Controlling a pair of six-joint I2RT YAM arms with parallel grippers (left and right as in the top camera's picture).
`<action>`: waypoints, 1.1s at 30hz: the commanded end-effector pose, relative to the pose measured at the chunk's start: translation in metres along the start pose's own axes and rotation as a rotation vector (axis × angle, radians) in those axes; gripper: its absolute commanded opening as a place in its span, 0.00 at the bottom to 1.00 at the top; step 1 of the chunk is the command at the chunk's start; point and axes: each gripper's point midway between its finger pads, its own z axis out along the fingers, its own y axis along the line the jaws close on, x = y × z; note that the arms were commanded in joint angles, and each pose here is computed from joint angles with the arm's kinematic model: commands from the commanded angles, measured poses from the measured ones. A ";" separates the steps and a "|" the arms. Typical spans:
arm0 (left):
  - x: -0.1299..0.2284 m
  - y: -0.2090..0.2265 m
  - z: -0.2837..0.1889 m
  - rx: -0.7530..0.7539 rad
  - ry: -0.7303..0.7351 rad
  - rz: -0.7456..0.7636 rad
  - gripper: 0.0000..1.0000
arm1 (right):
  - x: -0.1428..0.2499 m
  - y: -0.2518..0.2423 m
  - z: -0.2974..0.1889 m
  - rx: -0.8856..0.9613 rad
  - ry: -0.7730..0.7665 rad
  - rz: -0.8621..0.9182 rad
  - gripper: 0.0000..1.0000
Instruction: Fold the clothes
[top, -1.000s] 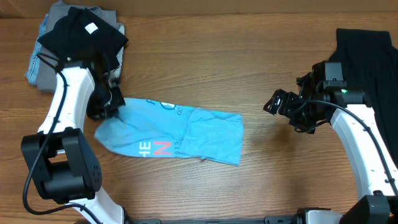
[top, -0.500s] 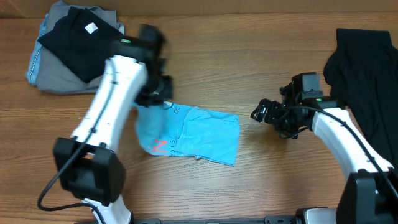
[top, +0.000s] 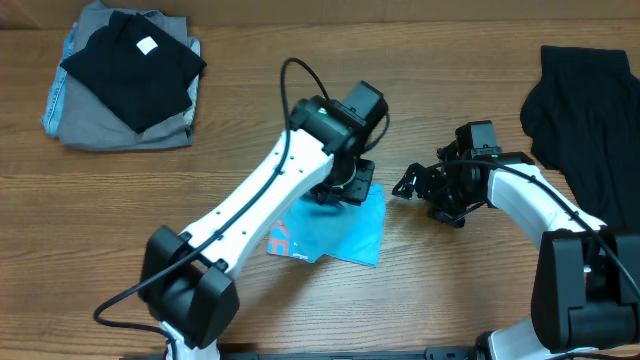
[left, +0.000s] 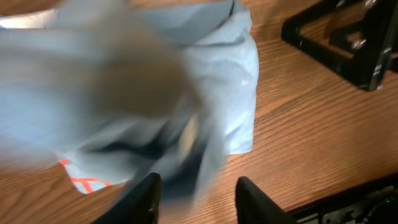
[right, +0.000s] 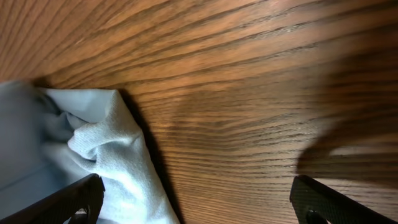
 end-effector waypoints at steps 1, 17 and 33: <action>0.000 -0.010 0.016 0.017 0.037 0.006 0.43 | -0.009 -0.009 -0.008 -0.016 -0.012 0.053 1.00; -0.049 0.077 -0.064 -0.103 -0.132 -0.136 1.00 | -0.032 -0.009 -0.075 -0.071 0.001 0.115 1.00; -0.061 0.120 -0.068 0.154 -0.098 -0.221 1.00 | -0.053 0.015 -0.072 -0.143 -0.080 0.048 1.00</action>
